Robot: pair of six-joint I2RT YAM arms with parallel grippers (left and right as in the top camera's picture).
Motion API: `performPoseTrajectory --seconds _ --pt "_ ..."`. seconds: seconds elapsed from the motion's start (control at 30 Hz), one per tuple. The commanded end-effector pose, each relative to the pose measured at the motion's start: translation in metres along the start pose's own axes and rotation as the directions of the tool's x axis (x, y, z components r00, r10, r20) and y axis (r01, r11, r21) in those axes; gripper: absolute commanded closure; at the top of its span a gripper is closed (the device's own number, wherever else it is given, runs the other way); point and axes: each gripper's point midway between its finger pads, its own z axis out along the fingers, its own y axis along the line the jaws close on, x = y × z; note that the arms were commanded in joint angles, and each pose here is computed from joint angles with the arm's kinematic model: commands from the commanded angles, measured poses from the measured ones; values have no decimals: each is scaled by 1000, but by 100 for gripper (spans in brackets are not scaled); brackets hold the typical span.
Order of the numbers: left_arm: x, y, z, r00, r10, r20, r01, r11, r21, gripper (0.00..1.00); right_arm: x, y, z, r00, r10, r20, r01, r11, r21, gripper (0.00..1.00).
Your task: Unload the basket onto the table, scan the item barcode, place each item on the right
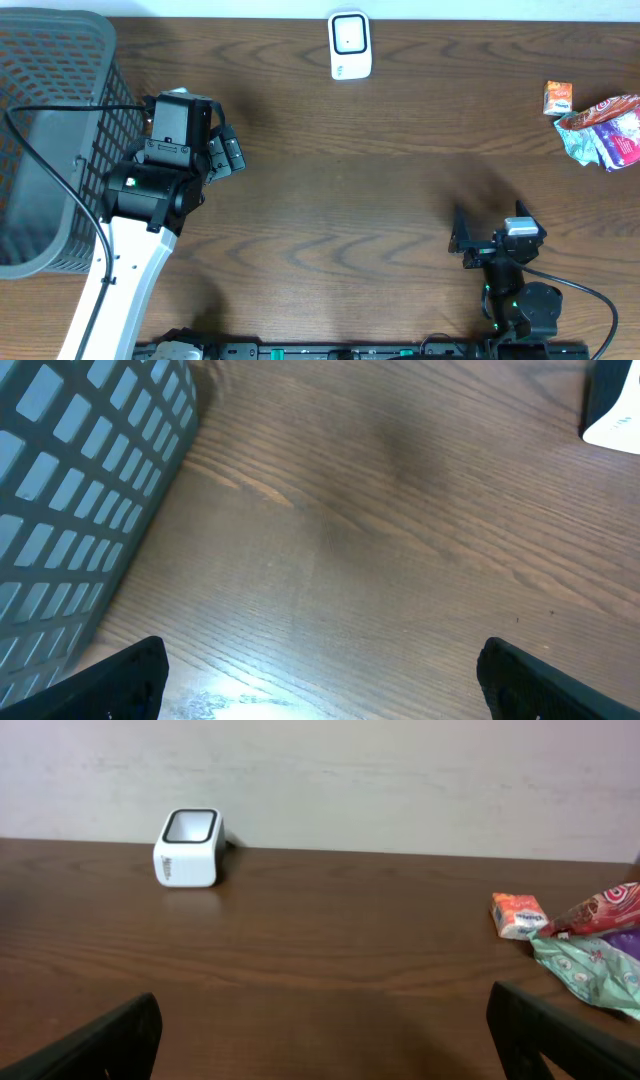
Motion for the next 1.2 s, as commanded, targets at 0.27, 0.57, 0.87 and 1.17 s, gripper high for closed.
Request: performPoseTrajectory --seconds 0.27,0.57,0.87,1.17 --pt "-4 4 -4 1000 -14 20 14 1000 -14 2 1 -5 0 999 33 -3 -33 999 28 1" --pt "-4 4 -4 1000 -14 20 14 1000 -14 2 1 -5 0 999 34 -3 -34 999 27 1" --pt "-4 4 -4 1000 -14 20 14 1000 -14 2 1 -5 0 998 59 -3 -59 998 28 1" --pt "-4 4 -4 1000 -14 20 14 1000 -14 2 2 -6 -1 998 56 -3 -56 998 33 1"
